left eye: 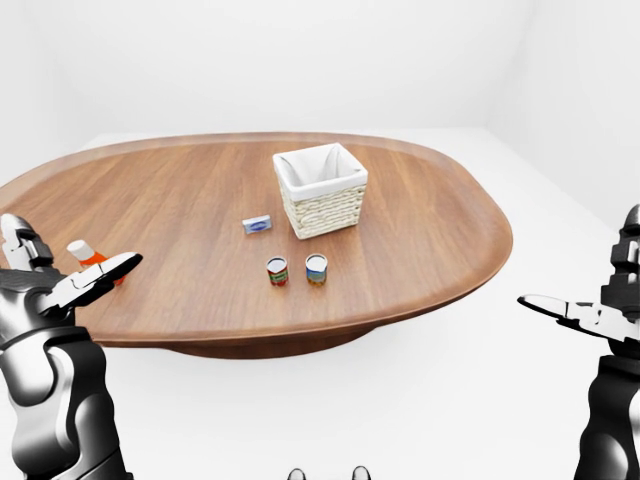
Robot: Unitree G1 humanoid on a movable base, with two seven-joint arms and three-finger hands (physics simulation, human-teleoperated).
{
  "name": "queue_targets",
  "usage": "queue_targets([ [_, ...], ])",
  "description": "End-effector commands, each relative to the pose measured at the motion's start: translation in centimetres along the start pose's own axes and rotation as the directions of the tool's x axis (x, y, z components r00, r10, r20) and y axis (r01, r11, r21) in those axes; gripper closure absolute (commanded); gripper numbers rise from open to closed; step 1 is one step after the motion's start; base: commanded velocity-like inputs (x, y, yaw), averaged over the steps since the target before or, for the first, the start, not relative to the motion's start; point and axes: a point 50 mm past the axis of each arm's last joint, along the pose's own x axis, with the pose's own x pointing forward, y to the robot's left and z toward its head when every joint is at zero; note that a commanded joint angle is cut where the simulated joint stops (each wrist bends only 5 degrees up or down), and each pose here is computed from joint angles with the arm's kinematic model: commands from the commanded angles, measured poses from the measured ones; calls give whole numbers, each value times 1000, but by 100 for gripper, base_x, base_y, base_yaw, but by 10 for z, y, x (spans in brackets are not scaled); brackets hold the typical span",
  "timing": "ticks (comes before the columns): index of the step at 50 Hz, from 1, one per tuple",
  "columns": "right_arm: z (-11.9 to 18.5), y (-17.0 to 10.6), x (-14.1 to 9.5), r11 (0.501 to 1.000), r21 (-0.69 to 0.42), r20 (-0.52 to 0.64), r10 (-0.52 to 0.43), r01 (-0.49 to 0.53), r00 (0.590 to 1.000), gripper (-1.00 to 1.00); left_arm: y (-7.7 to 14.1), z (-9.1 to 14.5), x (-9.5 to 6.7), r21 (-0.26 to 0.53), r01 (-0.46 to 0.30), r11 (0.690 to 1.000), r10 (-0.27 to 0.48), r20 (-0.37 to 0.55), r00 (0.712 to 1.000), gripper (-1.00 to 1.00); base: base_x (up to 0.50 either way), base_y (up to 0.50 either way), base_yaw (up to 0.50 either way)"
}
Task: Pick up the tomato sauce, and put it in the basket.
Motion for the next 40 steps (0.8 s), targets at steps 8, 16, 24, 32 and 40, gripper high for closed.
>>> queue_targets([
  [8, 0, 1, 0, 1000, 0, 2, 3, -3, 1000, -100, 0, -1, 0, 0, 0, 1000, 0, -3, 1000, -100, 41, 0, 0],
  [16, -2, 1, 0, 1000, 1, -6, 4, -4, 1000, -100, 0, 0, -1, -1, 2, 1000, -2, 0, 1000, -100, 41, -1, 0],
  [24, -1, 1, 0, 1000, 1, -2, 5, -5, 1000, -100, -1, 2, -1, -3, 3, 1000, -3, 7, 1000, -100, 41, -1, 0],
  [32, 0, 2, 0, 1000, 1, 2, 10, -10, 1000, -100, -1, 4, -1, -6, 4, 1000, -4, 15, 1000, -100, 41, -1, 0],
  [40, 9, 4, 3, 1000, 3, 47, 11, -11, 999, -100, -1, 4, -1, -6, 3, 1000, -3, 16, 1000, -100, 41, -1, 0],
])
